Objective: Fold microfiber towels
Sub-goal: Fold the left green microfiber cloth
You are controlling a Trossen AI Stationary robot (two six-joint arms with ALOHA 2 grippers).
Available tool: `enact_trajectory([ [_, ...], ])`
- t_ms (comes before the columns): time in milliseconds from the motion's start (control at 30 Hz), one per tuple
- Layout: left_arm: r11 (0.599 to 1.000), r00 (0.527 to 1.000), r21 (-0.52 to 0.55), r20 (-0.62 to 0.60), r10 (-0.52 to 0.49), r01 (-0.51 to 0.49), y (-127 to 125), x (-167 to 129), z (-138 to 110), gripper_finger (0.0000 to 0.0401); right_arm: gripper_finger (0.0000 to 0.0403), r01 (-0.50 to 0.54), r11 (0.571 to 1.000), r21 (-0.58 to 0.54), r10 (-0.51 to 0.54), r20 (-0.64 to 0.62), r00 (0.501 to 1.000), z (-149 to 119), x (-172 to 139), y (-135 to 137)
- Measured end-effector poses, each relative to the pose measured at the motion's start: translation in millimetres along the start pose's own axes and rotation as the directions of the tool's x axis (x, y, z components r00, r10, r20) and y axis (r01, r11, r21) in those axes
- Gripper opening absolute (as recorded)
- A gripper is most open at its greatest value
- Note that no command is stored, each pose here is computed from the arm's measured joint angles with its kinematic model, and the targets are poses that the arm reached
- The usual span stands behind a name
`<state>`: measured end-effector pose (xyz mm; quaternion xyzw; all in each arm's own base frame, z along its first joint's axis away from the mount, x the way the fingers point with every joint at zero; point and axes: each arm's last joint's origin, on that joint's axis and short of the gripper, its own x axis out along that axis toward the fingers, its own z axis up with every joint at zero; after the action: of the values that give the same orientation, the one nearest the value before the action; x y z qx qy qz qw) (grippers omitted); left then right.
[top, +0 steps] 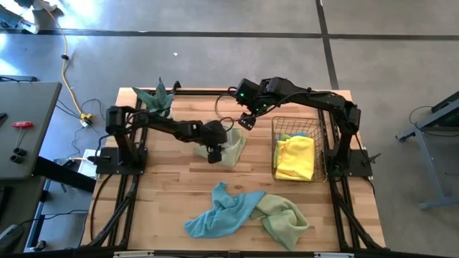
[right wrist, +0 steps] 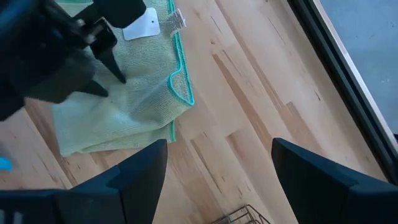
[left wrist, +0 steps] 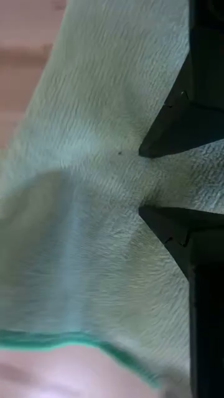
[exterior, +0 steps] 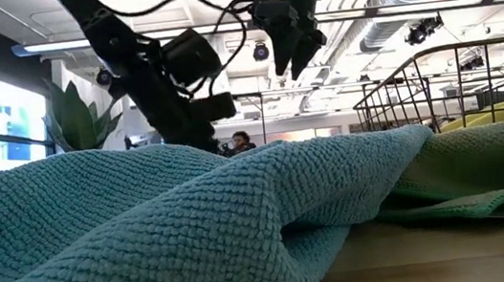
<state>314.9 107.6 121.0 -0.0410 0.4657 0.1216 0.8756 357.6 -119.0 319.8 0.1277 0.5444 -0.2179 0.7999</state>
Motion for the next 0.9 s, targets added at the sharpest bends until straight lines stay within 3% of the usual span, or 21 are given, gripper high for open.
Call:
enact_trajectory([
  [67, 0.994, 0.999, -0.101, -0.036, 0.026, -0.03, 3, 2, -3, 0.0131, 0.0282, 0.0, 1.0, 0.007, 0.0, 0.0, 1.0, 0, 0, 0],
  [133, 0.963, 0.992, -0.25, -0.094, 0.083, -0.105, 6, 1, -8, 0.0131, 0.0282, 0.0, 1.0, 0.008, 0.0, 0.0, 1.0, 0, 0, 0],
  [200, 0.878, 0.974, -0.431, -0.166, 0.152, -0.21, 8, -1, -14, 0.0131, 0.0282, 0.0, 1.0, 0.013, 0.0, 0.0, 1.0, 0, 0, 0],
  [333, 0.632, 0.929, -0.682, -0.247, 0.275, -0.368, 7, -5, -21, 0.0131, 0.0282, -0.001, 0.999, 0.038, 0.0, 0.0, 1.0, 0, 0, 0],
  [400, 0.593, 0.927, -0.718, -0.218, 0.306, -0.365, 3, -4, -19, 0.0131, 0.0282, -0.001, 0.999, 0.05, 0.001, 0.001, 1.0, 0, 0, 0],
  [500, 0.628, 0.952, -0.729, -0.11, 0.287, -0.273, -2, -4, -7, 0.0131, 0.0282, -0.007, 0.998, 0.07, 0.005, 0.027, 1.0, 3, 0, 0],
  [667, 0.735, 0.96, -0.64, -0.014, 0.28, -0.224, -9, -27, 16, 0.0131, 0.0282, -0.033, 0.991, 0.128, 0.019, 0.108, 0.994, 9, 9, 2],
  [767, 0.786, 0.958, -0.56, -0.052, 0.283, -0.262, -10, -42, 15, 0.0131, 0.0282, -0.056, 0.988, 0.144, 0.045, 0.079, 0.996, 5, 21, -4],
  [900, 0.829, 0.941, -0.447, -0.134, 0.31, -0.336, -9, -61, 8, 0.0131, 0.0282, -0.173, 0.96, 0.219, 0.16, 0.076, 0.984, 0, 50, -22],
])
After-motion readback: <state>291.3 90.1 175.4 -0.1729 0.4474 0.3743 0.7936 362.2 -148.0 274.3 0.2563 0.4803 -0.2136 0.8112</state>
